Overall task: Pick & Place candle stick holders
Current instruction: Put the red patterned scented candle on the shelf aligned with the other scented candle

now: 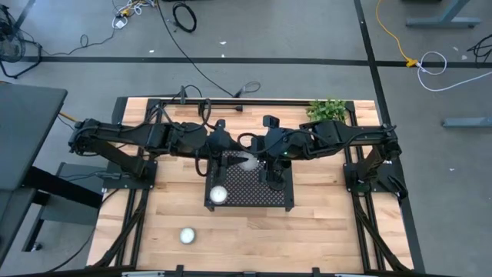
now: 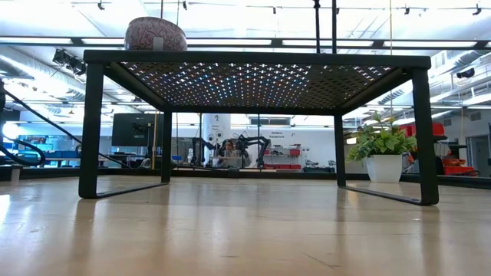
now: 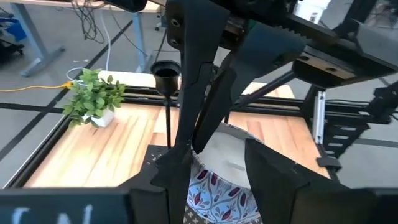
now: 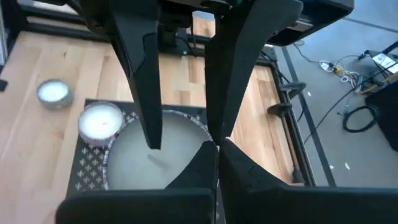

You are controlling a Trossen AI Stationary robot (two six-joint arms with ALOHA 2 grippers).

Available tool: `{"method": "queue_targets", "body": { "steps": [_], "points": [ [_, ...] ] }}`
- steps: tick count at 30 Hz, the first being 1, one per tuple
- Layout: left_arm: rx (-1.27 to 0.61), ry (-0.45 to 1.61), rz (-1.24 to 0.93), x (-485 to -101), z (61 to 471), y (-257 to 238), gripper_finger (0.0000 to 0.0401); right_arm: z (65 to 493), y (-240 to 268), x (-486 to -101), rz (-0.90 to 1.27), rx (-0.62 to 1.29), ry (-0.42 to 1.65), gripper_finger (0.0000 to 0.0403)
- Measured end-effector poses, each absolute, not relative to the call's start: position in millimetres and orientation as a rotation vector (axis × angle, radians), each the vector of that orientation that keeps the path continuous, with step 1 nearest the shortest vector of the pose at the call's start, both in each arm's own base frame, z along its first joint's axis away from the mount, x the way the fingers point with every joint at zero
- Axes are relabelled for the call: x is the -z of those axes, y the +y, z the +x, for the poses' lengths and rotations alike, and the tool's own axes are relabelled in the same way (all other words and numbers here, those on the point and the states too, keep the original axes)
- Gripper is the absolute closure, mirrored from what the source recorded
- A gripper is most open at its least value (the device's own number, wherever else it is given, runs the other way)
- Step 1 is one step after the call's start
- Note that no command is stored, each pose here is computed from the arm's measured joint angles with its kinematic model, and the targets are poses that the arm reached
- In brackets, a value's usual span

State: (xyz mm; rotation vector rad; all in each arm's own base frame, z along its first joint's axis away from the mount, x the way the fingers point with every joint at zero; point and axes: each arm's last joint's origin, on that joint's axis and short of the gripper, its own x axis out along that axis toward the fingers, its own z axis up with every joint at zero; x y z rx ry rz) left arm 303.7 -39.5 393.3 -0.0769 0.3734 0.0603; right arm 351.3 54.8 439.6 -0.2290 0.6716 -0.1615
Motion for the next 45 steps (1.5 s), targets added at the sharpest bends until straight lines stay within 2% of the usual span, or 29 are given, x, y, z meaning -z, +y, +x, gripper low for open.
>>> {"method": "queue_targets", "body": {
  "steps": [8, 15, 19, 24, 36, 45],
  "points": [
    [0.015, 0.338, -0.090, -409, 283, -41, 0.0175, 350, 55, -447, -0.205, 0.144, 0.614, 0.0403],
    [0.020, 0.460, -0.078, -398, 276, -44, 0.0102, 348, 54, -455, -0.209, 0.157, 0.564, 0.0402],
    [0.010, 0.461, -0.058, -397, 278, -46, 0.0076, 350, 55, -454, -0.206, 0.128, 0.563, 0.0402],
    [-0.030, 0.439, 0.021, -399, 277, -50, 0.0062, 350, 55, -454, -0.200, 0.125, 0.564, 0.0402],
    [-0.098, 0.404, 0.068, -400, 282, -50, 0.0062, 352, 57, -455, -0.186, 0.076, 0.538, 0.0402],
    [-0.056, 0.352, 0.066, -399, 293, -53, 0.0062, 353, 58, -455, -0.186, 0.075, 0.537, 0.0402]
  ]
}}
